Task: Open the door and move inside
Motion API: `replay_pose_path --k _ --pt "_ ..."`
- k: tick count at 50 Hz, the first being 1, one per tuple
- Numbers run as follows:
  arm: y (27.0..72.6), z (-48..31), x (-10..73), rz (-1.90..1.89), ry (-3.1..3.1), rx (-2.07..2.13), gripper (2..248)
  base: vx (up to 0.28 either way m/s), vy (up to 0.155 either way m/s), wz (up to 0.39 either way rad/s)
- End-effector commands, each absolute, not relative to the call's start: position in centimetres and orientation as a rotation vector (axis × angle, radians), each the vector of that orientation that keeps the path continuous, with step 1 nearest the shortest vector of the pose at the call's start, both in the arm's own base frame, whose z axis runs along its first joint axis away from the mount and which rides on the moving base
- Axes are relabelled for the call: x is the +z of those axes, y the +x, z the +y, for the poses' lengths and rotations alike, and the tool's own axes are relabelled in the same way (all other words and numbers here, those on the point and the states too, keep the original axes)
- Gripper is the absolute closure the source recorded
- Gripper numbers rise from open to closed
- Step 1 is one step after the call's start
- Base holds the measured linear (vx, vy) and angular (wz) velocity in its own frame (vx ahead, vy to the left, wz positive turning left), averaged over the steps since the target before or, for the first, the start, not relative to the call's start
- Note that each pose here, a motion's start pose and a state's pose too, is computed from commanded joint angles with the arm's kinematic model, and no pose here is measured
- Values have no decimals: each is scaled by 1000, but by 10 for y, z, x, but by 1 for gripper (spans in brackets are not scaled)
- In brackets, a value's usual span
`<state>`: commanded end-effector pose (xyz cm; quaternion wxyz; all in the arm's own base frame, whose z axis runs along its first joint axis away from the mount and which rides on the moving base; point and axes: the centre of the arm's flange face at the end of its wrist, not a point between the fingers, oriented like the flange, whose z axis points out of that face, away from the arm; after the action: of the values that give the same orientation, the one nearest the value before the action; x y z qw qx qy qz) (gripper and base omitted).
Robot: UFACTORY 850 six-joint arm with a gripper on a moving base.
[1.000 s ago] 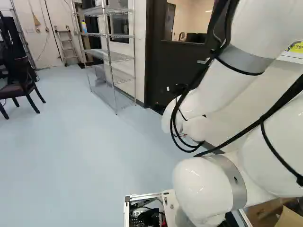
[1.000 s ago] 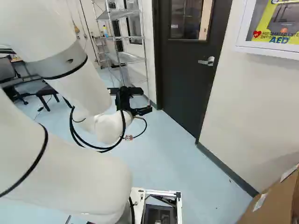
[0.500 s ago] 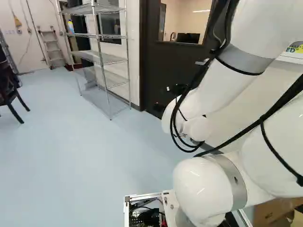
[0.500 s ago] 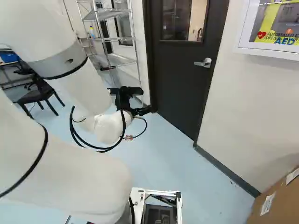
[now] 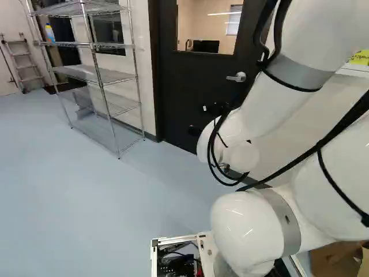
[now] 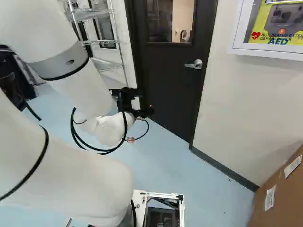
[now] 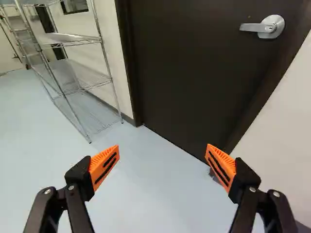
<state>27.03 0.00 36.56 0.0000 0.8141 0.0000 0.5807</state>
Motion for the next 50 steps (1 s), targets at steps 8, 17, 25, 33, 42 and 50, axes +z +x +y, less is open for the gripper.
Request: replay_pose_path --k 8,17,25,33,42,50 --pt "270 0 366 0 2558 1824 3 165 78 -319" --pt "270 0 366 0 2558 1824 3 164 76 -316" --pt "270 0 366 0 2558 1824 3 159 83 -313" --pt "270 0 366 0 2558 1824 3 156 92 -306" --pt "270 0 366 0 2558 1824 3 155 97 -305" --pt "270 0 366 0 2558 1824 3 163 94 -316"
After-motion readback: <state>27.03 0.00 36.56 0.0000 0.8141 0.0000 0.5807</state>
